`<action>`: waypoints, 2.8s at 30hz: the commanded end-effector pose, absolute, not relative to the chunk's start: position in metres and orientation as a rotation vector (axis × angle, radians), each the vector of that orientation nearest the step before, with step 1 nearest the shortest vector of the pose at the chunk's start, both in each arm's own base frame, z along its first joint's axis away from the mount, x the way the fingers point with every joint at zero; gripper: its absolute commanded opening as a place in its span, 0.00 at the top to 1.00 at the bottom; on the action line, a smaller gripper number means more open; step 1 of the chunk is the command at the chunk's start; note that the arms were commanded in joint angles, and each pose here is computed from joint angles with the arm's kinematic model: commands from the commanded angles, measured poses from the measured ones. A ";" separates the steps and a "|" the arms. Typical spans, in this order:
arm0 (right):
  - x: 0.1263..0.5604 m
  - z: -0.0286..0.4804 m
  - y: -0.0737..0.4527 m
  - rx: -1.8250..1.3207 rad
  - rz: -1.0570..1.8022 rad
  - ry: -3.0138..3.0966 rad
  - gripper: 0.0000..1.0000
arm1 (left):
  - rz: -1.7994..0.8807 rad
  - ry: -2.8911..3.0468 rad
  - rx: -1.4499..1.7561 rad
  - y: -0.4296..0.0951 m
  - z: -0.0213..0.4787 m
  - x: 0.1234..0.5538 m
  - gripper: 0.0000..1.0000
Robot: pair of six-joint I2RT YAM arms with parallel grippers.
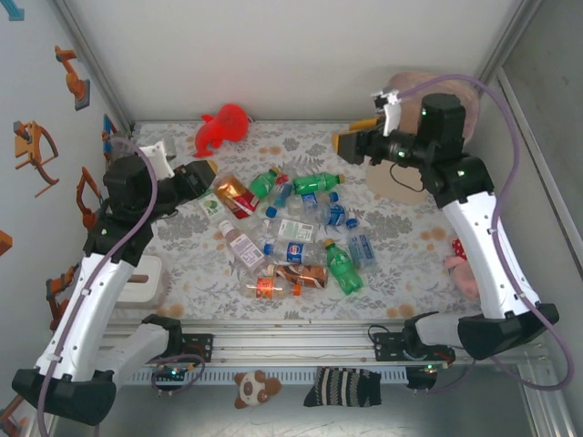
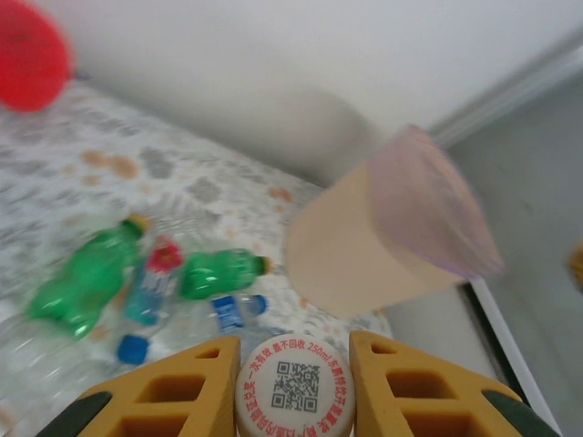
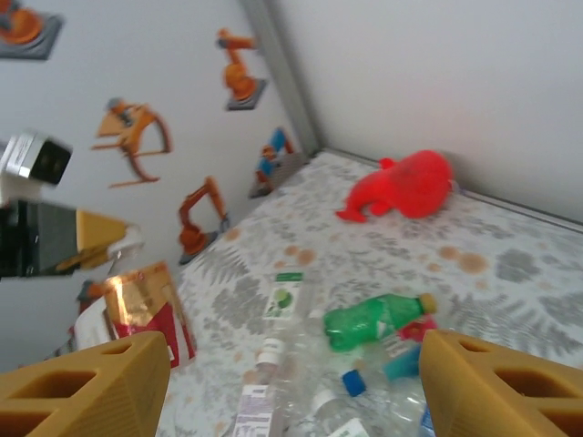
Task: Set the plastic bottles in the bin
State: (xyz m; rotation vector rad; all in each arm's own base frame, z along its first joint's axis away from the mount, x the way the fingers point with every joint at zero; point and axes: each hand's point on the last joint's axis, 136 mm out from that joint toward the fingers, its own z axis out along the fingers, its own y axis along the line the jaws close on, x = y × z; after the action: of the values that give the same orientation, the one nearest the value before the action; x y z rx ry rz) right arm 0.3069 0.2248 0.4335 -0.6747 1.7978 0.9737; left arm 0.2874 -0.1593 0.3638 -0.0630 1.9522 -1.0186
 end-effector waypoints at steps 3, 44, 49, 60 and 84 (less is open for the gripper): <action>0.258 0.446 0.263 -0.964 1.073 1.569 0.29 | -1.140 1.768 0.362 -0.202 0.420 0.256 1.00; 0.120 0.403 0.340 -1.612 1.501 1.335 0.32 | -1.282 1.203 0.983 -0.255 0.497 0.142 1.00; 0.121 0.405 0.340 -1.609 1.478 1.332 0.39 | -1.282 1.208 0.980 -0.256 0.496 0.144 1.00; 0.138 0.416 0.329 -1.533 1.341 1.368 0.46 | -1.120 1.288 0.805 -0.238 0.488 0.167 0.29; 0.400 0.436 0.130 -0.203 0.405 2.015 0.49 | -0.870 1.696 0.376 -0.207 0.406 0.243 0.26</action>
State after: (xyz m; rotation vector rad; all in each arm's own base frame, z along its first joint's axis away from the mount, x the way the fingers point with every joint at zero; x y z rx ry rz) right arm 0.3765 0.1724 0.4464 -0.4317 1.9188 0.5529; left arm 0.2417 -0.2071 0.4060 0.4058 1.6930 -0.8467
